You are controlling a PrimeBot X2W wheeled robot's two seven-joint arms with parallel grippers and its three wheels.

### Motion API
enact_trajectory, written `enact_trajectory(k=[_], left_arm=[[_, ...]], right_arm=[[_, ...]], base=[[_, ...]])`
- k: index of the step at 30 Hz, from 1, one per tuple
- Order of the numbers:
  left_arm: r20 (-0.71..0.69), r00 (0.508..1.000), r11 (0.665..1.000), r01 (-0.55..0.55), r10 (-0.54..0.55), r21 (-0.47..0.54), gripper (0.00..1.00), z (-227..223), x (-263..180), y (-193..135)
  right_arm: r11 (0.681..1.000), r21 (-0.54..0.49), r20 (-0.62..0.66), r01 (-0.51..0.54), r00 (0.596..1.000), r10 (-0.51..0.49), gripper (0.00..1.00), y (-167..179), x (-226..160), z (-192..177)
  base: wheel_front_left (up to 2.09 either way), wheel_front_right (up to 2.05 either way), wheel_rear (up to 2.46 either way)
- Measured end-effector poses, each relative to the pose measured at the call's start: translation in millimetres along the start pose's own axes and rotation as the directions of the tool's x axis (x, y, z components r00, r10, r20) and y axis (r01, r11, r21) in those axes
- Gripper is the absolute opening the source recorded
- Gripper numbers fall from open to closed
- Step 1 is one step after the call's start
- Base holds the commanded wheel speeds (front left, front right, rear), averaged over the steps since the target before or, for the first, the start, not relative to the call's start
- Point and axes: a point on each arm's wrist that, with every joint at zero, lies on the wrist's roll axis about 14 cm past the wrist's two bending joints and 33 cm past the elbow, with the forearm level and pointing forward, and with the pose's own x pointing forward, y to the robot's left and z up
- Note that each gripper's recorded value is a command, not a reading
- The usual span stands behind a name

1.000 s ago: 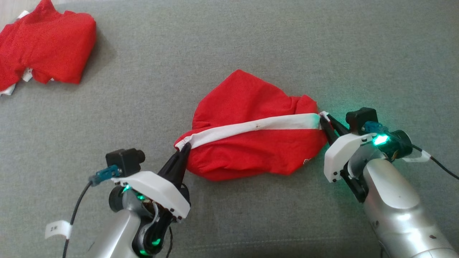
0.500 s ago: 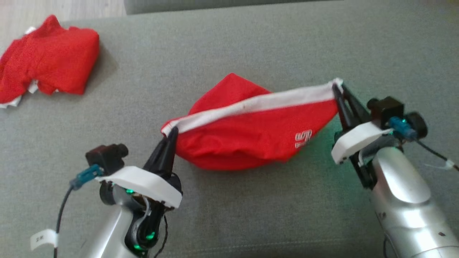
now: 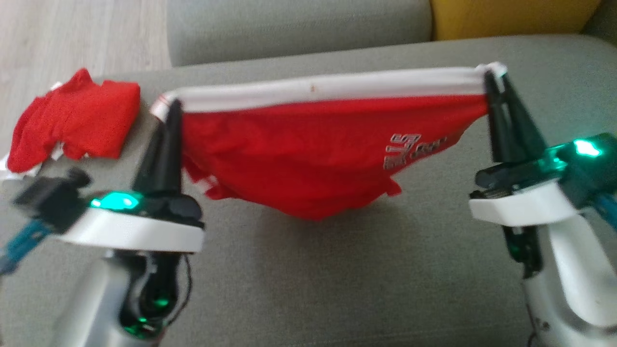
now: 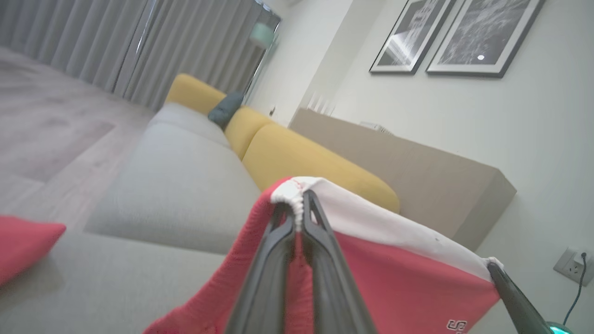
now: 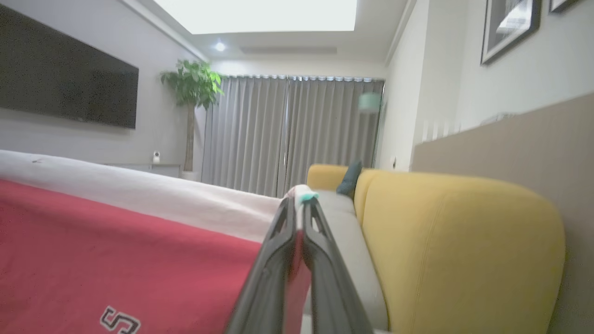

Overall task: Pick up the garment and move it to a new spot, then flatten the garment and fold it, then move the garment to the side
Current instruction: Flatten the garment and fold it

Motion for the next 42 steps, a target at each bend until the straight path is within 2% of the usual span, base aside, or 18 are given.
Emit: enact_trajectory(k=[5, 8, 11, 14, 16, 18, 21, 24, 27, 33, 37, 42], left_arm=[[0.146, 0.981, 0.990, 0.114, -0.126, 0.086, 0.00, 62, -3, -41], [0.180, 0.967, 0.980, 0.158, -0.178, 0.119, 0.00, 83, -5, -58], [0.177, 0.961, 0.972, 0.188, -0.211, 0.142, 0.00, 93, 0, -67], [0.128, 0.972, 0.972, 0.180, -0.199, 0.149, 0.00, 86, 12, -60], [0.074, 0.983, 0.978, 0.156, -0.167, 0.137, 0.00, 72, 24, -46], [0.015, 0.992, 0.984, 0.123, -0.126, 0.128, 0.00, 55, 38, -28], [-0.062, 0.994, 0.985, 0.101, -0.093, 0.138, 0.00, 32, 64, -5], [-0.111, 0.991, 0.980, 0.097, -0.079, 0.171, 0.00, 18, 98, 12], [-0.113, 0.991, 0.972, 0.098, -0.075, 0.215, 0.00, 18, 140, 23], [0.025, 0.991, 0.956, 0.120, -0.131, 0.268, 0.00, 43, 220, 14], [0.046, 0.990, 0.957, 0.118, -0.135, 0.265, 0.00, 24, 247, 26], [-0.093, 0.996, 0.976, 0.036, -0.016, 0.215, 0.00, -64, 237, 94]], right_arm=[[0.998, -0.057, 0.215, 0.028, 0.976, -0.015, 0.00, -9, -13, 79], [0.996, -0.077, 0.276, 0.045, 0.961, -0.022, 0.00, -11, -20, 107], [0.995, -0.083, 0.275, 0.051, 0.961, -0.026, 0.00, -13, -22, 114], [0.996, -0.074, 0.225, 0.042, 0.974, -0.024, 0.00, -12, -17, 102], [0.999, -0.037, 0.161, 0.026, 0.987, -0.020, 0.00, -10, -10, 82], [0.999, -0.038, 0.072, 0.004, 0.997, -0.001, 0.00, -9, 0, 53], [0.999, -0.032, 0.002, -0.017, 1.000, 0.017, 0.00, -12, 27, 24], [0.998, -0.054, 0.017, -0.021, 1.000, 0.022, 0.00, -22, 67, 18], [0.996, -0.085, 0.086, -0.012, 0.996, 0.019, 0.00, -31, 112, 28], [0.988, -0.145, 0.160, 0.043, 0.987, -0.019, 0.00, -50, 177, 46], [0.988, -0.145, 0.133, 0.052, 0.991, -0.032, 0.00, -56, 189, 23], [0.997, -0.075, -0.014, -0.018, 1.000, 0.017, 0.00, -34, 173, -56]], base=[[0.00, 0.00, 0.00], [0.00, 0.00, 0.00], [0.00, 0.00, 0.00], [0.00, 0.00, 0.00], [0.00, 0.00, 0.00], [0.00, 0.00, 0.00], [0.00, 0.00, 0.00], [0.00, 0.00, 0.00], [0.00, 0.00, 0.00], [0.00, 0.00, 0.00], [0.00, 0.00, 0.00], [0.00, 0.00, 0.00]])
